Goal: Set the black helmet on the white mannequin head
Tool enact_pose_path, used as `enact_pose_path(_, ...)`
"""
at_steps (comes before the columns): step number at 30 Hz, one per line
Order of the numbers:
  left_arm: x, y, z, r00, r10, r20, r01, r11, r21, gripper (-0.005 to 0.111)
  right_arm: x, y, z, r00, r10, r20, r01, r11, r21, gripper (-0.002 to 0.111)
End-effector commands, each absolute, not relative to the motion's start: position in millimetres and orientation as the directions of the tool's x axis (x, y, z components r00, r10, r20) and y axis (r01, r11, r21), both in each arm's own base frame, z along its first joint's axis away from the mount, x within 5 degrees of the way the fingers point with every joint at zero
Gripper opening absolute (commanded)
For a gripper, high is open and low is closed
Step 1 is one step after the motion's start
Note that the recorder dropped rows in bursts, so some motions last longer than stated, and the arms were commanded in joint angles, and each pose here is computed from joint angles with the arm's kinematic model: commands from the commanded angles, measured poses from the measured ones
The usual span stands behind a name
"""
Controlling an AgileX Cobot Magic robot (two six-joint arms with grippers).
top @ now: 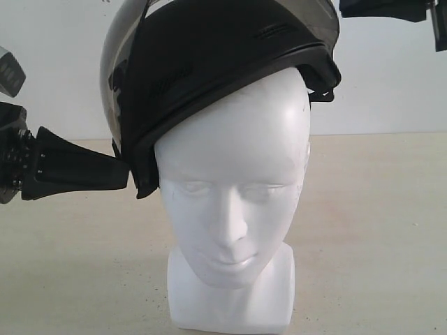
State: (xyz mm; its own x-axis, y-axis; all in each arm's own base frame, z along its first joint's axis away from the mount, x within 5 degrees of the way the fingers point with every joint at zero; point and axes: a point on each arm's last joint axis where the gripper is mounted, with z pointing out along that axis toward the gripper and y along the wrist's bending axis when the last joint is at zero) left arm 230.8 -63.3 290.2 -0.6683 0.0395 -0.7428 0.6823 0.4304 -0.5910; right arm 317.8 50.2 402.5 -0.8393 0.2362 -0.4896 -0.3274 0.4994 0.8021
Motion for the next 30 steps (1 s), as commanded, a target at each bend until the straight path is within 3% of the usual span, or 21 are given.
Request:
enact_pose_path(1,231.2,-66.9,291.9,-0.664,0.015,-0.747,0.680,0.426,-0.596,0.004,313.4,64.6,400.8,-0.850,0.180,-0.495,-0.355,0.498,0.791,0.000)
enact_pose_path(30,231.2,-66.9,291.9,-0.663,0.016,-0.749,0.682,0.426,-0.595,0.004,289.3,85.1,381.7,-0.886,0.046,-0.461,-0.351,0.585,0.732,0.000)
